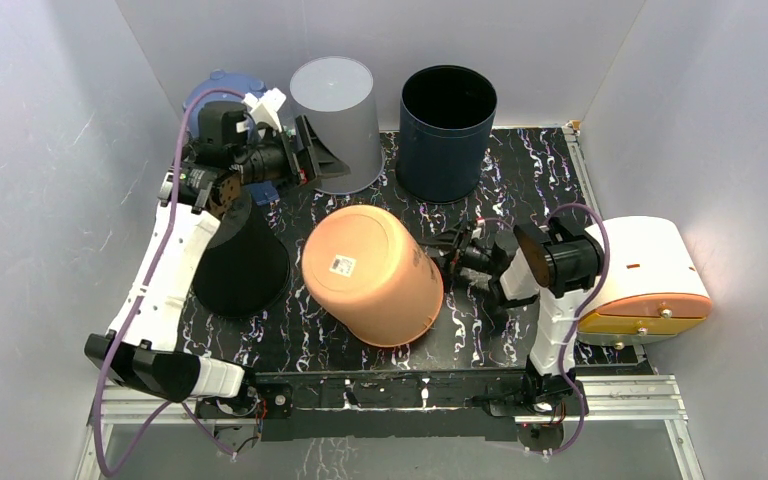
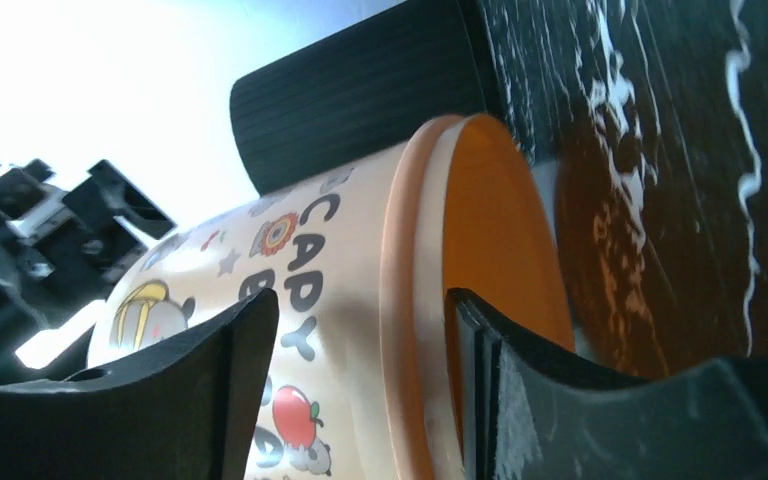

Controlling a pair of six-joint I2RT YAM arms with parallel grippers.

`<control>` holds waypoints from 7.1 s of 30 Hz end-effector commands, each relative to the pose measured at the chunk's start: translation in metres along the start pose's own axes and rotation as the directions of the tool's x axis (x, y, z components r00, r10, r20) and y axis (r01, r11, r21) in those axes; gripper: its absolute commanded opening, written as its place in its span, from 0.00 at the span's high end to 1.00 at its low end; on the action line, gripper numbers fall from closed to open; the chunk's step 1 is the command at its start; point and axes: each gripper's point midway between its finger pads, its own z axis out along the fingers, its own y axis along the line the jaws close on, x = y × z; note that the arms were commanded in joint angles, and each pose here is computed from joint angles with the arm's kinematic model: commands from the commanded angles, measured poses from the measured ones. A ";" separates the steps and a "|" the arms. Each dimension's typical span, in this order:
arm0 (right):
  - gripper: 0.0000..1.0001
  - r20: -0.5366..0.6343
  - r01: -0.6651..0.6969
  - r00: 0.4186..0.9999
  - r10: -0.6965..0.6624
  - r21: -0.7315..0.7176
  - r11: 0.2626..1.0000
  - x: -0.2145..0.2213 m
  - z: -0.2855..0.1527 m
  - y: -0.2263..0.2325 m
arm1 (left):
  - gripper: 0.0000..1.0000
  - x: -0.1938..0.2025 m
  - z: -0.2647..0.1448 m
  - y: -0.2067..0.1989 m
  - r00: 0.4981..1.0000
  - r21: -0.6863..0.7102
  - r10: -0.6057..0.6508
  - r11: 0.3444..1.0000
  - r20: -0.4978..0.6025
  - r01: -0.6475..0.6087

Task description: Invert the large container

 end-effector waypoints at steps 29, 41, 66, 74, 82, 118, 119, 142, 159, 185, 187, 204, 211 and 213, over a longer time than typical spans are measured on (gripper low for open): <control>0.05 0.125 0.296 0.548 -0.827 0.896 0.331 -0.054 -0.122 0.106 | 0.02 0.072 0.014 -0.085 0.927 0.108 0.325 0.945 -0.184 -0.310; 0.06 0.117 0.265 0.639 -0.760 0.894 0.360 0.010 -0.159 0.075 | 0.02 0.122 0.053 -0.113 0.839 0.195 0.471 0.881 -0.274 -0.431; 0.02 0.185 0.503 0.522 -0.833 0.722 0.476 -0.047 -0.015 0.166 | 0.02 0.099 0.029 -0.106 0.877 0.068 0.446 0.895 -0.181 -0.441; 0.02 0.310 0.363 0.392 -0.866 0.813 0.455 -0.126 -0.053 0.246 | 0.02 0.099 0.038 -0.110 0.910 0.135 0.411 0.906 -0.054 -0.401; 0.02 0.441 0.146 0.404 -0.801 0.834 0.532 -0.196 -0.049 0.263 | 0.02 0.107 0.028 -0.110 0.914 0.187 0.405 0.900 -0.022 -0.394; 0.84 0.408 0.106 0.415 -0.813 0.866 0.488 -0.086 -0.152 0.140 | 0.02 0.130 0.062 -0.091 0.924 0.198 0.366 0.919 -0.113 -0.340; 0.87 0.405 0.099 0.419 -0.813 0.869 0.484 -0.086 -0.153 0.137 | 0.02 0.128 0.062 -0.091 0.923 0.193 0.371 0.918 -0.106 -0.347; 0.56 0.250 0.030 0.573 -0.781 0.945 0.324 -0.102 -0.163 0.025 | 0.02 0.102 0.050 -0.117 0.909 0.200 0.417 0.893 -0.026 -0.404; 0.23 0.196 0.070 0.638 -0.745 0.948 0.310 -0.078 -0.166 0.007 | 0.02 0.099 0.046 -0.107 0.916 0.150 0.402 0.906 -0.004 -0.396; 0.13 0.146 -0.008 0.660 -0.737 0.982 0.188 -0.057 -0.200 0.010 | 0.02 -0.019 0.128 0.019 0.968 -0.002 0.247 0.969 -0.054 -0.247; 0.13 0.143 -0.008 0.662 -0.736 0.983 0.184 -0.057 -0.200 0.009 | 0.02 -0.013 0.144 0.024 0.965 0.048 0.245 0.969 -0.094 -0.242; 0.12 0.138 0.014 0.670 -0.730 0.980 0.198 -0.056 -0.196 0.005 | 0.22 0.027 0.186 0.019 0.952 0.325 0.187 0.940 -0.243 -0.102; 0.12 0.138 0.019 0.678 -0.722 0.979 0.205 -0.056 -0.193 0.003 | 0.40 0.028 0.176 0.015 0.954 0.319 0.190 0.941 -0.232 -0.110; 0.13 0.136 0.025 0.680 -0.720 0.978 0.208 -0.056 -0.192 0.003 | 0.58 0.029 0.175 0.016 0.955 0.310 0.180 0.945 -0.234 -0.102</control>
